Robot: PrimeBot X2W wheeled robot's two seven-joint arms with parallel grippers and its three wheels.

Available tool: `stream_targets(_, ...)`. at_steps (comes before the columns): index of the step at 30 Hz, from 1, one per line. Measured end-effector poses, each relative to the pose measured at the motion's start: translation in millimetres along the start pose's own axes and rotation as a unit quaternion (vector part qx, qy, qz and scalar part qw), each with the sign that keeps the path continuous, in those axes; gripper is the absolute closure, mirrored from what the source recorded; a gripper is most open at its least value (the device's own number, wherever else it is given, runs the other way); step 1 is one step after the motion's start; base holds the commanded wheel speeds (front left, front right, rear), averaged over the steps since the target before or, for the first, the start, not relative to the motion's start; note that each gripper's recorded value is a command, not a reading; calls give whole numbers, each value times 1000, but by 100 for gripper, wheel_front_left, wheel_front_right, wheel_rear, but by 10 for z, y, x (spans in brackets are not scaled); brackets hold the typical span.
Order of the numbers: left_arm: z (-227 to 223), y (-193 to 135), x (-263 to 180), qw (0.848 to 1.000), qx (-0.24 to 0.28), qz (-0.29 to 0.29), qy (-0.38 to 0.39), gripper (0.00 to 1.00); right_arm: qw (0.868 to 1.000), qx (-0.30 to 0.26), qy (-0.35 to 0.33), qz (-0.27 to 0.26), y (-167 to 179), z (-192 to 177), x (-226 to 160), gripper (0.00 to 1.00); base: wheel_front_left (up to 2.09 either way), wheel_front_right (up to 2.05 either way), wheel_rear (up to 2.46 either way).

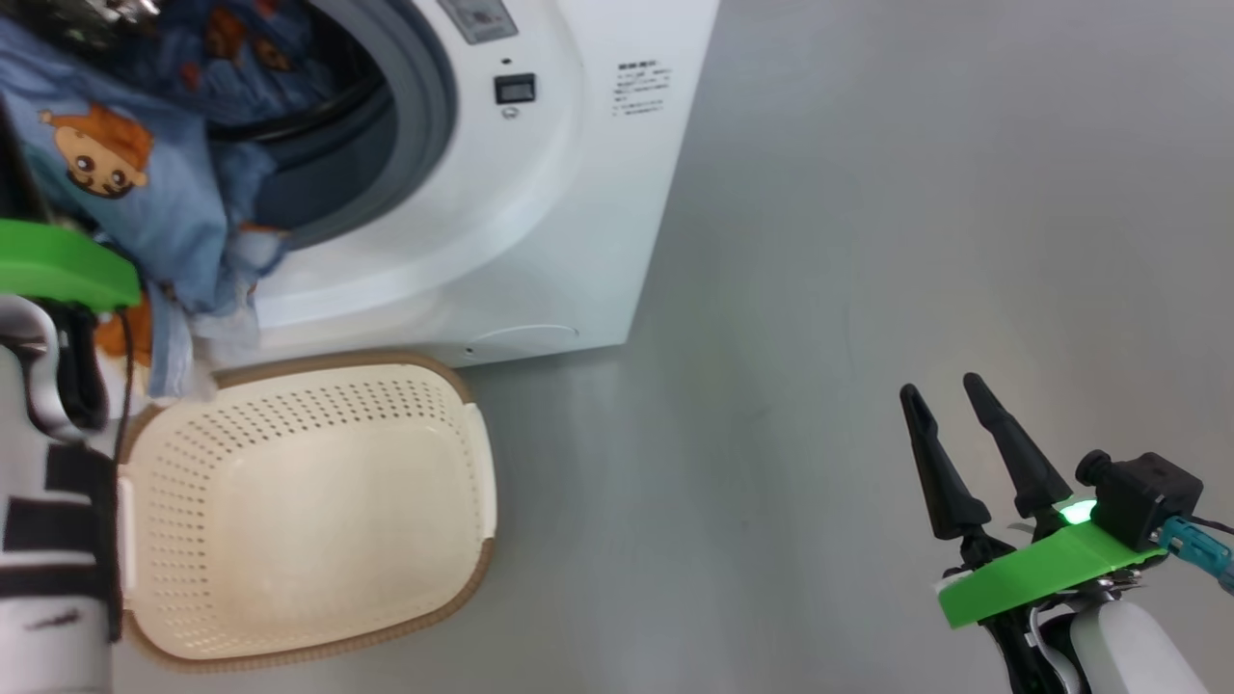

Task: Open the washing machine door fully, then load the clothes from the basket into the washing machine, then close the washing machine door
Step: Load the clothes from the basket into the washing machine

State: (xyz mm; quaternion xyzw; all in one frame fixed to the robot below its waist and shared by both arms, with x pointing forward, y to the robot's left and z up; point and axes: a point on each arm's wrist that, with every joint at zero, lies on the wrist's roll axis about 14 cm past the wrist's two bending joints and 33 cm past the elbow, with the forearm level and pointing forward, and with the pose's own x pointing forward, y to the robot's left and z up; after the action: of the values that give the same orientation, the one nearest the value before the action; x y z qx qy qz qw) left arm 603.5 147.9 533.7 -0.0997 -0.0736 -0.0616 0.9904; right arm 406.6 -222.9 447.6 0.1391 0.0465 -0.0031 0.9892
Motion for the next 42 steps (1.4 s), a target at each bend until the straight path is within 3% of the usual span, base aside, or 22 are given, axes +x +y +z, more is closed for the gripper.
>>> stream_targets(13, -862, -51, 255, 992, 11, -8, 127, 100, 1000, -1, 14, -23, -129, -104, 35, 0, 0, 0, 0)
stream_targets(22, -1108, -150, 471, 985, 28, -27, 170, 100, 1000, 0, 16, -19, -90, -147, 151, 0, 0, 0, 0)
stream_targets(28, -1012, -220, 725, 987, 35, -40, 151, 100, 1000, 0, 20, -19, -79, -175, 174, 0, 0, 0, 0)
stream_targets(37, -523, -354, 1115, 998, 21, -44, 36, 100, 999, 0, 25, -34, -166, -225, 202, 0, 0, 0, 0)
stream_targets(41, -767, -345, 1032, 997, 24, -44, 58, 100, 999, 0, 28, -40, -197, -248, 192, 0, 0, 0, 0)
stream_targets(42, -854, -336, 995, 996, 28, -44, 69, 93, 999, 0, 29, -42, -202, -253, 191, 0, 0, 0, 0)
